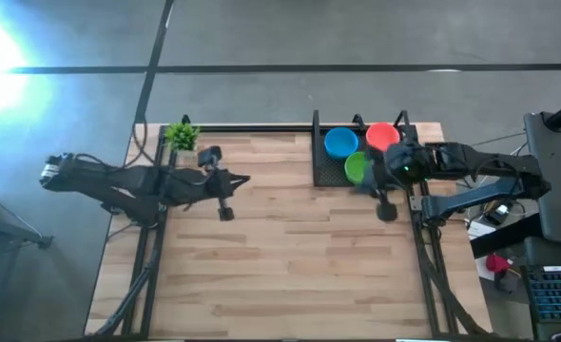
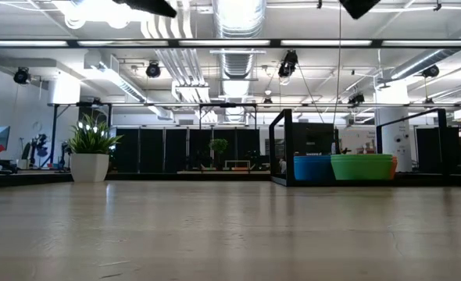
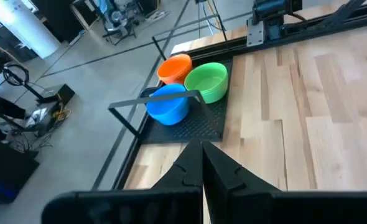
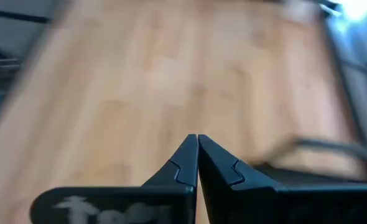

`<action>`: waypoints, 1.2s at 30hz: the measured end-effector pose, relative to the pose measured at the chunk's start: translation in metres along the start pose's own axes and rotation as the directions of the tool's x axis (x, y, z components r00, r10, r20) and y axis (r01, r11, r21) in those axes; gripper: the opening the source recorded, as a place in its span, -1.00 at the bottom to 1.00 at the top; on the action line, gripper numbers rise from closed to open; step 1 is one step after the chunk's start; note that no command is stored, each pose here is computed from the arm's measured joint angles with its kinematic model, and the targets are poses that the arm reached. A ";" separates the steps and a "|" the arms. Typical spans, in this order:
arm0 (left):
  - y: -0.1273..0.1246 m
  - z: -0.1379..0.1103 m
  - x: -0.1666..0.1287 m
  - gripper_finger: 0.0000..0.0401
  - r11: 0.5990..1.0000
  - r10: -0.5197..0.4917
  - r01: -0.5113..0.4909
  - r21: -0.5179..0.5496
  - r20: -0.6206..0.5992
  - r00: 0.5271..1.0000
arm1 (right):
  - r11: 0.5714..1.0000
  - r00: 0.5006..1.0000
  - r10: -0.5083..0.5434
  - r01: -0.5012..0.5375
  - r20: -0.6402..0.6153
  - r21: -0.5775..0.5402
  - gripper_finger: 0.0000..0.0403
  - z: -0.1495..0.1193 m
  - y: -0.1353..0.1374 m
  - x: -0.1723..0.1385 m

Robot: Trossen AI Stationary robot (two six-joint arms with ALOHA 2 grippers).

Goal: Pick & Place Mini bowls
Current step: Return to Home Position

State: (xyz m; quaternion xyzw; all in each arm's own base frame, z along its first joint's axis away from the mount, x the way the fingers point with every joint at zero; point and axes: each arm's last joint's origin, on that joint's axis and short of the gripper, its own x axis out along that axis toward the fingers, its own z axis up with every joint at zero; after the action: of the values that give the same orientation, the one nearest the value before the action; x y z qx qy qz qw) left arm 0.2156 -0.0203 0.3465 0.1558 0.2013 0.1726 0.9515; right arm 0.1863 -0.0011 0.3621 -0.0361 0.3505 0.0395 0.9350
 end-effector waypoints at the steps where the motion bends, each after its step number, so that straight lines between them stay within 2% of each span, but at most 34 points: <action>1: 0.002 -0.004 -0.004 -1.00 1.000 -0.001 0.001 -0.004 0.007 1.000 | 0.998 0.998 0.058 -0.057 0.021 -0.029 -0.96 -0.001 0.005 -0.001; 4: 0.008 -0.013 -0.016 -1.00 0.999 -0.020 0.021 -0.030 0.053 0.998 | 0.973 0.973 0.219 -0.212 0.076 -0.091 -0.96 -0.004 0.015 -0.005; 6: 0.010 -0.015 -0.024 -1.00 0.996 -0.064 0.070 -0.050 0.107 0.992 | 0.949 0.949 0.299 -0.286 0.099 -0.133 -0.96 -0.009 0.019 -0.004; 10: 0.015 -0.020 -0.037 -1.00 0.991 -0.113 0.125 -0.056 0.175 0.978 | 0.898 0.903 0.414 -0.383 0.118 -0.217 -0.96 -0.021 0.023 -0.003; 21: 0.027 -0.038 -0.061 -1.00 0.990 -0.108 0.128 -0.056 0.265 0.958 | 0.891 0.886 0.415 -0.349 0.209 -0.289 -0.96 -0.042 0.025 -0.021; 30: 0.030 -0.057 -0.072 -1.00 0.989 -0.092 0.122 -0.079 0.310 0.946 | 0.883 0.843 0.422 -0.299 0.334 -0.361 -0.96 -0.059 0.027 -0.039; 36: 0.036 -0.065 -0.084 -1.00 0.986 -0.071 0.119 -0.115 0.356 0.932 | 0.889 0.810 0.419 -0.275 0.410 -0.366 -0.96 -0.072 0.028 -0.049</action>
State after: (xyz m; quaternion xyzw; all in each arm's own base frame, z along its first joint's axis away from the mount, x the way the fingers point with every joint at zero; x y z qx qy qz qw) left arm 0.1058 -0.0064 0.3303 0.1094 0.0234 0.1091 0.9877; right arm 0.1000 0.0176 0.3390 -0.0963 0.0993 0.2698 0.9529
